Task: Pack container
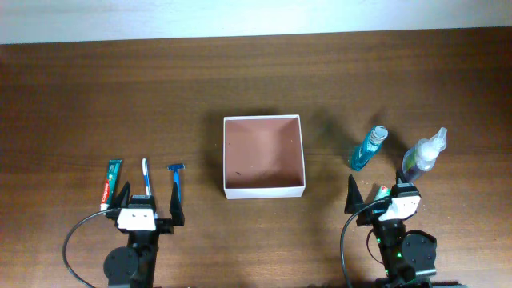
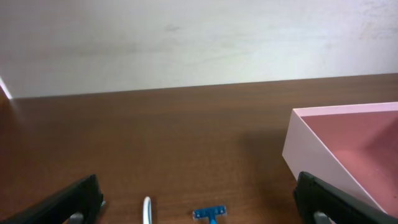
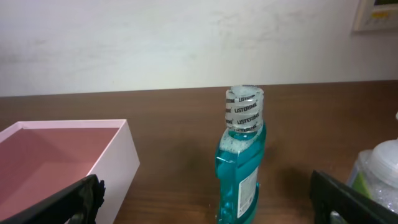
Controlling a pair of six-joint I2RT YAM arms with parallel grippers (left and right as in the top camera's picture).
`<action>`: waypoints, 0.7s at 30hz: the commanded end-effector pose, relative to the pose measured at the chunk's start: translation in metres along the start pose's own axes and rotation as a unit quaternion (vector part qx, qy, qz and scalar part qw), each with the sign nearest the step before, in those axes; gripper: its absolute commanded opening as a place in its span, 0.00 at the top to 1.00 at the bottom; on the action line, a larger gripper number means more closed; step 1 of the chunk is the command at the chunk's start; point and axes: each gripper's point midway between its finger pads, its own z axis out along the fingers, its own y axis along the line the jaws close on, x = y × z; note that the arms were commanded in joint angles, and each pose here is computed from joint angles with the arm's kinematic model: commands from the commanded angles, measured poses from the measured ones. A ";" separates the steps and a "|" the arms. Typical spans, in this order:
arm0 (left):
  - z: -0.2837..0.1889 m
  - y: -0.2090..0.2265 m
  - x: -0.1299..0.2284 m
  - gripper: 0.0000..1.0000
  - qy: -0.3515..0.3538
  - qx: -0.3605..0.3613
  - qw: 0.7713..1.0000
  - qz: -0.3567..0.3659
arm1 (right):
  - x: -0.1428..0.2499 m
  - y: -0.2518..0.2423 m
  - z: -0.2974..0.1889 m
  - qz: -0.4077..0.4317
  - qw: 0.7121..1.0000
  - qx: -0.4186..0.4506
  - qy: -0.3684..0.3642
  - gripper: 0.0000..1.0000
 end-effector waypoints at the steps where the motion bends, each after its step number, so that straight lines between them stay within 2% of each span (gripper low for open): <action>1: -0.006 -0.001 -0.019 0.01 -0.007 0.004 0.999 -0.032 | 0.000 0.001 -0.003 0.015 1.000 -0.002 0.020 0.02; 5: -0.016 -0.001 -0.041 0.01 0.006 0.004 0.997 -0.077 | -0.013 0.002 -0.010 0.015 0.999 0.001 0.052 0.02; 10: -0.020 0.001 -0.078 0.01 0.027 0.002 0.997 -0.078 | -0.046 0.004 -0.014 0.015 0.996 0.007 0.092 0.02; 14: -0.012 0.002 -0.102 0.01 0.084 -0.001 0.993 -0.080 | -0.079 0.007 -0.005 0.015 0.991 0.012 0.135 0.02; 21: 0.008 0.004 -0.123 0.01 0.176 -0.005 0.981 -0.083 | -0.119 0.009 0.021 0.015 0.975 0.023 0.221 0.02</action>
